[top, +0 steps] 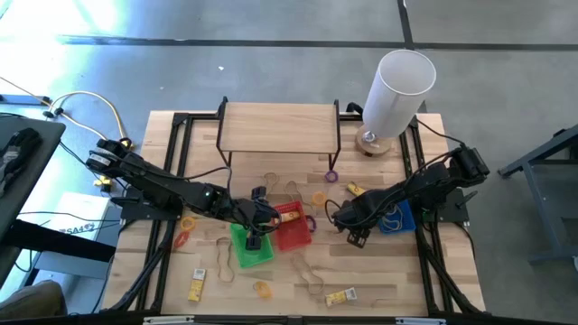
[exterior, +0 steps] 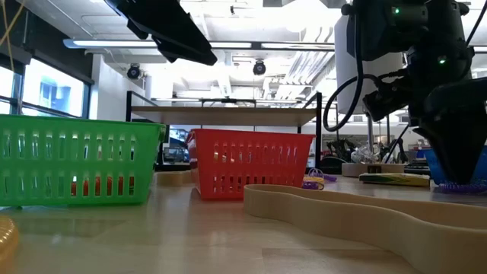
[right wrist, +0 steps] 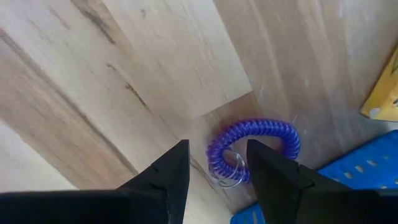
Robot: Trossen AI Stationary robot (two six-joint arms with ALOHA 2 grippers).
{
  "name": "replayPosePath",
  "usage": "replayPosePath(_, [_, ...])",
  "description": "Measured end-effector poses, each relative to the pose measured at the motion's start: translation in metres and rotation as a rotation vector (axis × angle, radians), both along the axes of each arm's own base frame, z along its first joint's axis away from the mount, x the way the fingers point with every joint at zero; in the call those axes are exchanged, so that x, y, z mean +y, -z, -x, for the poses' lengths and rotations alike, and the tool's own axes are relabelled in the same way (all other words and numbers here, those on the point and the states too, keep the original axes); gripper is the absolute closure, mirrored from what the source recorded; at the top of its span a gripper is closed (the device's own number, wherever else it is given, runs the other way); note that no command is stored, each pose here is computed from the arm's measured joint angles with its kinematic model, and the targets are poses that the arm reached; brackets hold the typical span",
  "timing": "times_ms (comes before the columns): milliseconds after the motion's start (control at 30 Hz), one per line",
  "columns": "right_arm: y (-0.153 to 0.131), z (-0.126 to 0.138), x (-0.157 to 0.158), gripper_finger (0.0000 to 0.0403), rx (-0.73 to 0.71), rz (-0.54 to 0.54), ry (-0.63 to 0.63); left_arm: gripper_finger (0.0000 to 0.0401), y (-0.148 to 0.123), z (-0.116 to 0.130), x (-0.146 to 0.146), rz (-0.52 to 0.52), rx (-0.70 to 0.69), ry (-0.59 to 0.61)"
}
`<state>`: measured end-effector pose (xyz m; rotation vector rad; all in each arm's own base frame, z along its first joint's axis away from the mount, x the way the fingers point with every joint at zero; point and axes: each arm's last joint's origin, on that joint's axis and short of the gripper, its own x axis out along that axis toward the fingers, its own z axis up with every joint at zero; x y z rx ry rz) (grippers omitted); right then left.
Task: Pick & Place Office Desk Supplies
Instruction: Put the violet spring keychain into the green bin
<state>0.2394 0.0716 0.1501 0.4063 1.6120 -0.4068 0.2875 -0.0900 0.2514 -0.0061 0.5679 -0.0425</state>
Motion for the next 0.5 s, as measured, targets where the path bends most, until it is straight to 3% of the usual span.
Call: replayPosePath(500, [0.017,-0.004,0.006,0.0254,0.061,-0.009,-0.003,0.0256,0.000,0.000,0.000,-0.001,0.000,0.000])
